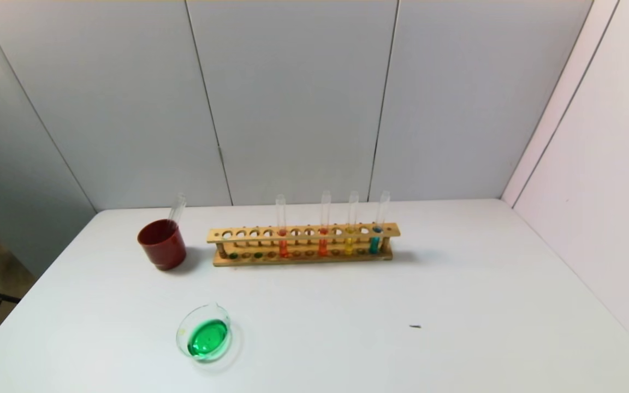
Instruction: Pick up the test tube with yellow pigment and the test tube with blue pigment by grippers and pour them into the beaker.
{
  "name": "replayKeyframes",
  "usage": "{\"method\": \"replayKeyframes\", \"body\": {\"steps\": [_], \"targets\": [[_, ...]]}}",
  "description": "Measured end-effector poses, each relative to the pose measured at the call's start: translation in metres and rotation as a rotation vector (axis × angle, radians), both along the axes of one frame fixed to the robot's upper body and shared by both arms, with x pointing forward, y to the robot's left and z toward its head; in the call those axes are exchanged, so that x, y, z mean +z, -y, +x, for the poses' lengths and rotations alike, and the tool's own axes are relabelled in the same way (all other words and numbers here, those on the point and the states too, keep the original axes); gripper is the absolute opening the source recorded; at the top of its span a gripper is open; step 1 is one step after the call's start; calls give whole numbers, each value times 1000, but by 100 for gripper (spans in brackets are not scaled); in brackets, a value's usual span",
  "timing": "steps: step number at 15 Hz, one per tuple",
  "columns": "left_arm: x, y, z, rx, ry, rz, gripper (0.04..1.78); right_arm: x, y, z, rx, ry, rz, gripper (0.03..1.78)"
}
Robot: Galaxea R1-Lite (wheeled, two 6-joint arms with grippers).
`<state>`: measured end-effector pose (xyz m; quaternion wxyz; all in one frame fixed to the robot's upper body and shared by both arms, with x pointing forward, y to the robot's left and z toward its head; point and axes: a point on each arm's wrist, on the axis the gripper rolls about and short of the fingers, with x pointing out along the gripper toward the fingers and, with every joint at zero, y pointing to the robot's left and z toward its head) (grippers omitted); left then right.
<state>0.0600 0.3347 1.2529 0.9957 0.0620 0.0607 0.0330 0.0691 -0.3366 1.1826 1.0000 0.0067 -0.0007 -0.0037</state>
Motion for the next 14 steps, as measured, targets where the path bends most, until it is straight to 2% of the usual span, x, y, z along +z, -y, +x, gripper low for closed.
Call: {"method": "replayKeyframes", "body": {"steps": [4,8,12,14], "targets": [[-31,1,4,-43,13,1,175,0,0,0,0,0,0,170],[-64,1,12,-74,83,-20,175,0,0,0,0,0,-1,170],[-70,1,10,-68,116,-126,175,0,0,0,0,0,-1,170],[-70,1,9,-66,121,-129,175,0,0,0,0,0,-3,170]]}}
